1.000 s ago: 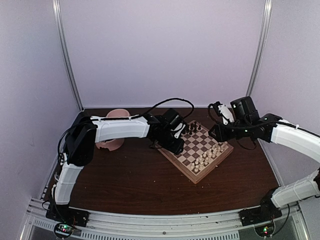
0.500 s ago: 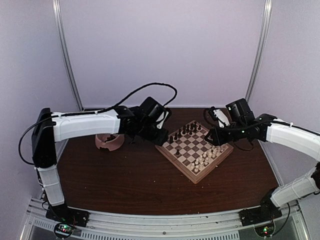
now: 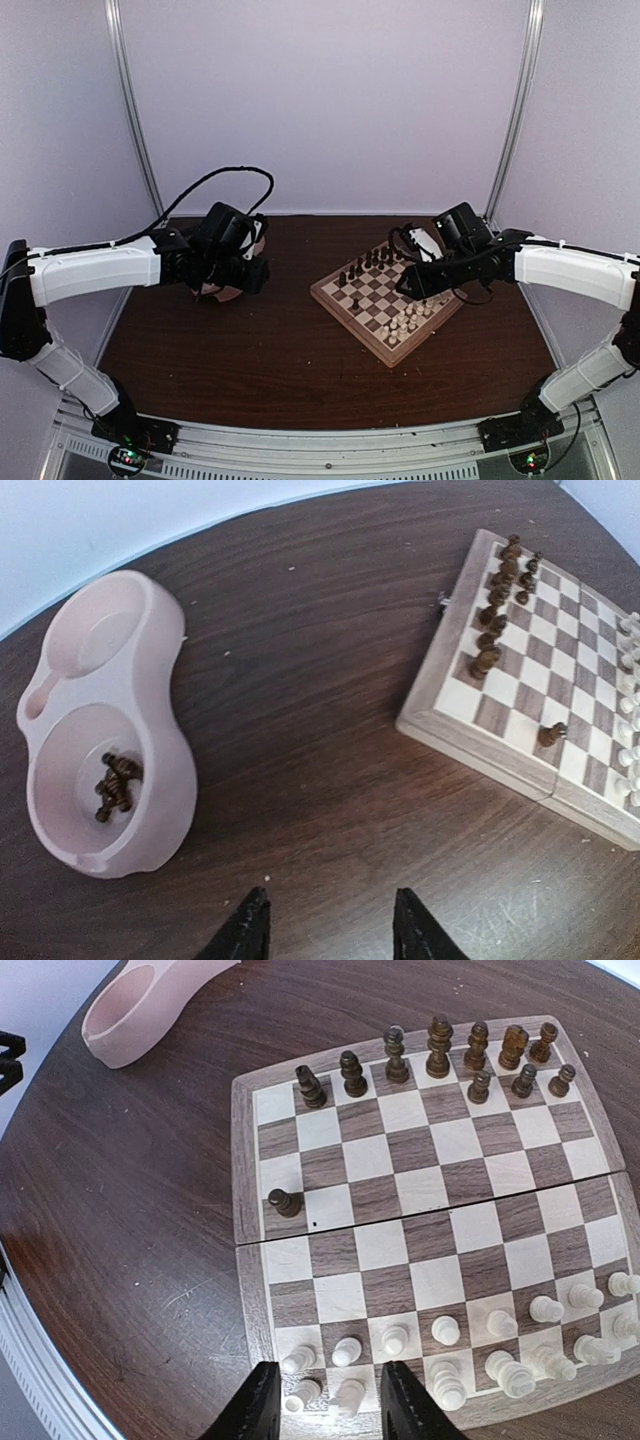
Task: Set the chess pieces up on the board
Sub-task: Pick up the pawn from the chessboard.
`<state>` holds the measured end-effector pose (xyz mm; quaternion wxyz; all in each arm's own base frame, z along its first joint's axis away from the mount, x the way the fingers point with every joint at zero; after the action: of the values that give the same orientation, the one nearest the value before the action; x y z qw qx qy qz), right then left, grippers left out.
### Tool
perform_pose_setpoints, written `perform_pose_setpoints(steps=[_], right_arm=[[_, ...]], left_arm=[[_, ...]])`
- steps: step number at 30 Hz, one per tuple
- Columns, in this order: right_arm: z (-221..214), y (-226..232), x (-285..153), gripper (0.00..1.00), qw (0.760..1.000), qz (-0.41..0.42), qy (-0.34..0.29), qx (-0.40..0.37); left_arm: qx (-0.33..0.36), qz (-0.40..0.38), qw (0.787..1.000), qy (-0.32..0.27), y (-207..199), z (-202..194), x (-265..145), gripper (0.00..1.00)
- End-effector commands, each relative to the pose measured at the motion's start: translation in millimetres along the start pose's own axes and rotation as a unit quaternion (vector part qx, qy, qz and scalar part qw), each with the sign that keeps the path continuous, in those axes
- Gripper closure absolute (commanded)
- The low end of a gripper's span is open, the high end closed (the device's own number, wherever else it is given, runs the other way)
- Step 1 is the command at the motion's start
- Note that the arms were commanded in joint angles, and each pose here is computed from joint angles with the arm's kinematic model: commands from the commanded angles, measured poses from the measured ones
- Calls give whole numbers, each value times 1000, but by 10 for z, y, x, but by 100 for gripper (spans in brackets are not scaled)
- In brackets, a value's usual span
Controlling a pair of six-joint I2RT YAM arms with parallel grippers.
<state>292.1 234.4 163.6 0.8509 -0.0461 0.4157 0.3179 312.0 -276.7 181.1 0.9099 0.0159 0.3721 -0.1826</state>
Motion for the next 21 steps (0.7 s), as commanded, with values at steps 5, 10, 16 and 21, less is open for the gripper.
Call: perform_pose_setpoints(steps=[5, 10, 16, 21], right_arm=[[191, 188, 118, 63, 1000, -2, -11, -22], [126, 251, 359, 63, 1000, 0, 19, -20], [99, 389, 671, 64, 998, 4, 52, -33], [127, 430, 883, 64, 996, -5, 77, -44]], left_arm=[[-49, 20, 998, -41, 501, 41, -195, 55], [-77, 32, 996, -32, 761, -23, -169, 53], [-96, 40, 994, -25, 946, -40, -140, 53], [-99, 50, 994, -23, 1041, -54, -121, 53]])
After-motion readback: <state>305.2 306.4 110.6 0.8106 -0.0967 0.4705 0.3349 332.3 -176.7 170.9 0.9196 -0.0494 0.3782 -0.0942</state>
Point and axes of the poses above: each gripper's point midway between its finger pads, its own x axis out along the fingers, its own y axis along the line the jaws close on, z = x × y, the point moved 1 cm from there along -x, back along the fingers, and after that the axes turned 6 degrees about -x, right-handed, at the moved point
